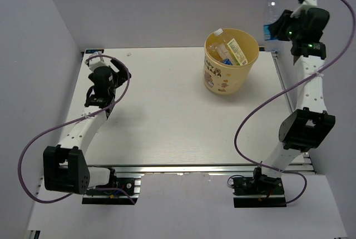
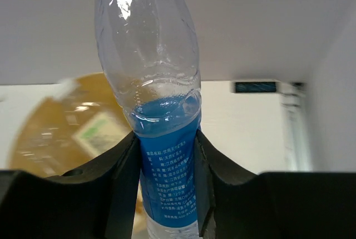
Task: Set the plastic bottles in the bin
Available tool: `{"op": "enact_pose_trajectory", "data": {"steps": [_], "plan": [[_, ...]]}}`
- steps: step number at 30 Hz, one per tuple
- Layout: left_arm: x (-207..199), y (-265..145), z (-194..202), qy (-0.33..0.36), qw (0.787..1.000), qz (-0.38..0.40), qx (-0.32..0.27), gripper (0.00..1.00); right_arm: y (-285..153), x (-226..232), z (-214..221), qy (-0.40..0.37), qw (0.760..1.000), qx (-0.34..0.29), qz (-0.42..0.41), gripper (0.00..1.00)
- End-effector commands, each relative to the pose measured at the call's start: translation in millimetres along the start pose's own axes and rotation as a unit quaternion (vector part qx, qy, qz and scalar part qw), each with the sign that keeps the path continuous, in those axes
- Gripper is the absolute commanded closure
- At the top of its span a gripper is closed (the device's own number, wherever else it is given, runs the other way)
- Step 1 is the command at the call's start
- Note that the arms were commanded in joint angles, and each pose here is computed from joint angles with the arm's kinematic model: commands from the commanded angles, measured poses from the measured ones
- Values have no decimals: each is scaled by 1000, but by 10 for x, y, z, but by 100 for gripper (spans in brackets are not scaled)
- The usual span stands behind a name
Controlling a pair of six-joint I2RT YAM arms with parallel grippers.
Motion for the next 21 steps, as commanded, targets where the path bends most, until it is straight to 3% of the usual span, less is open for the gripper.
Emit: {"op": "enact_pose_trajectory", "data": {"steps": [1, 7, 14, 17, 19, 21], "plan": [[64, -152, -105, -1, 1000, -5, -15, 2, 157, 791, 193, 64, 991, 42, -107, 100], [156, -357, -204, -4, 999, -17, -38, 2, 364, 1225, 478, 185, 974, 43, -127, 100], [322, -499, -282, -5, 997, -64, -42, 2, 182, 1060, 881, 228, 970, 41, -71, 95], [326, -541, -295, -9, 997, -63, -45, 2, 16, 1092, 831, 227, 970, 18, -80, 82], [311, -564, -314, -13, 997, -59, -46, 2, -36, 1056, 862, 227, 971, 13, -71, 67], [299, -578, -305, -13, 998, -55, -41, 2, -57, 1038, 888, 225, 972, 15, -66, 44]]}}
Point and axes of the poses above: each gripper's point midway between its finger pads, its own y axis out along the fingers, its own x axis along the line the jaws close on, z = x × y, the point moved 2 cm from there along -y, back along the fingers, and after that the axes turned 11 degrees about y, right-handed, at the moved point
